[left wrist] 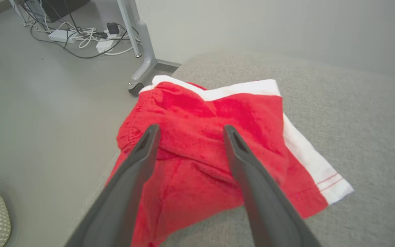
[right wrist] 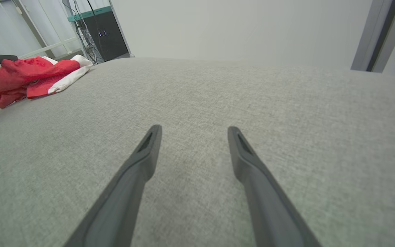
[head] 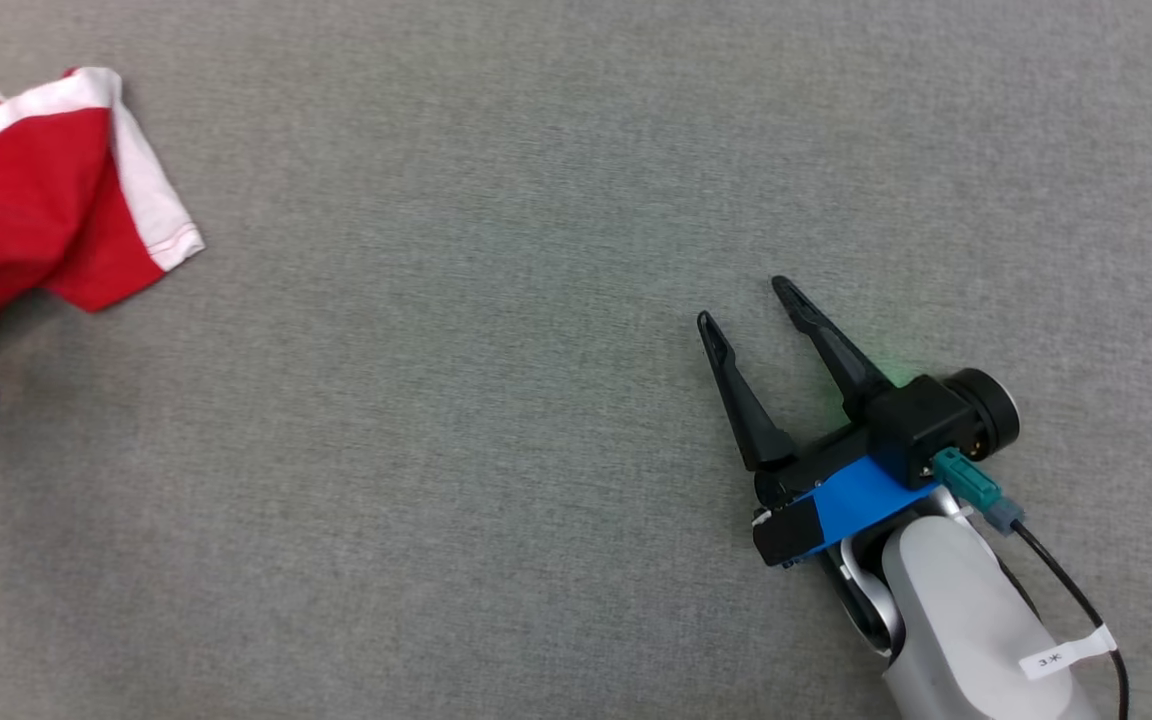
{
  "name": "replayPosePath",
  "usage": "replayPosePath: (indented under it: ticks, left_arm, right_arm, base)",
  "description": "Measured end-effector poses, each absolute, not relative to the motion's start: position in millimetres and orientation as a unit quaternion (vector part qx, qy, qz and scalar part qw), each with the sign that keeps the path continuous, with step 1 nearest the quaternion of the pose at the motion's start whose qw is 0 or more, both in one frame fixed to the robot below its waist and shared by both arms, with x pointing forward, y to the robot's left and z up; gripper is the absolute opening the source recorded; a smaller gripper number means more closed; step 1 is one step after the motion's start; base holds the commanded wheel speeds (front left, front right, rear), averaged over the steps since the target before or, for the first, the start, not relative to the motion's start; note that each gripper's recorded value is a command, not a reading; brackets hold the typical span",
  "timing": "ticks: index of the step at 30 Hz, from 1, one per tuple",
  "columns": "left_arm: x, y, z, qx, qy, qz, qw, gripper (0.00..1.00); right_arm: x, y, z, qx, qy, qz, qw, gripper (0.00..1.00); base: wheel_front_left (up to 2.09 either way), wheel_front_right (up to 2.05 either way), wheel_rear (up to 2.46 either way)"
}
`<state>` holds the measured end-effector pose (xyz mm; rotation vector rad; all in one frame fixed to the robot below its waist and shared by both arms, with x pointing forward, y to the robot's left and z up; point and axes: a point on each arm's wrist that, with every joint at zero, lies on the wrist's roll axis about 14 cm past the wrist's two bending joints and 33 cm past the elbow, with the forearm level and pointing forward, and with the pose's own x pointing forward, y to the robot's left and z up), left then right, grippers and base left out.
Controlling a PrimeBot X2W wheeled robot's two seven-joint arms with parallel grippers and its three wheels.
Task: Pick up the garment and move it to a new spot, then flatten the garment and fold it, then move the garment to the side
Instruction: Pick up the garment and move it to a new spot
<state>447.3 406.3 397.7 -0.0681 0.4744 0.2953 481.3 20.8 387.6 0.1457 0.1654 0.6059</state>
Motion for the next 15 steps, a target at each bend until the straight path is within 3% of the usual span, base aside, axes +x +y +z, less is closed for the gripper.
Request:
replayPosePath:
  ticks: [4, 5, 6, 7, 15]
  left_arm:
    - [438, 403, 366, -0.057, 0.298, 0.153, 0.940, 1.00]
    - [436, 402, 361, -0.062, 0.306, 0.155, 0.937, 0.78]
    - [434, 402, 359, -0.057, 0.312, 0.152, 0.936, 0.24]
    - [433, 402, 358, -0.057, 0.313, 0.152, 0.936, 0.00]
    - [466, 403, 424, 0.000, 0.193, 0.111, 0.975, 0.00]
  right_arm:
    - [487, 10, 386, 0.069, 0.078, 0.283, 0.953, 1.00]
    - [488, 7, 386, 0.069, 0.078, 0.279, 0.955, 1.00]
    - [488, 5, 386, 0.069, 0.077, 0.276, 0.956, 1.00]
    - [489, 4, 386, 0.068, 0.077, 0.274, 0.956, 1.00]
    - [484, -5, 394, 0.068, 0.076, 0.263, 0.959, 1.00]
  base:
    - [0.00, 0.00, 0.00]
    - [0.00, 0.00, 0.00]
    - [0.00, 0.00, 0.00]
    - [0.00, 0.00, 0.00]
    - [0.00, 0.00, 0.00]
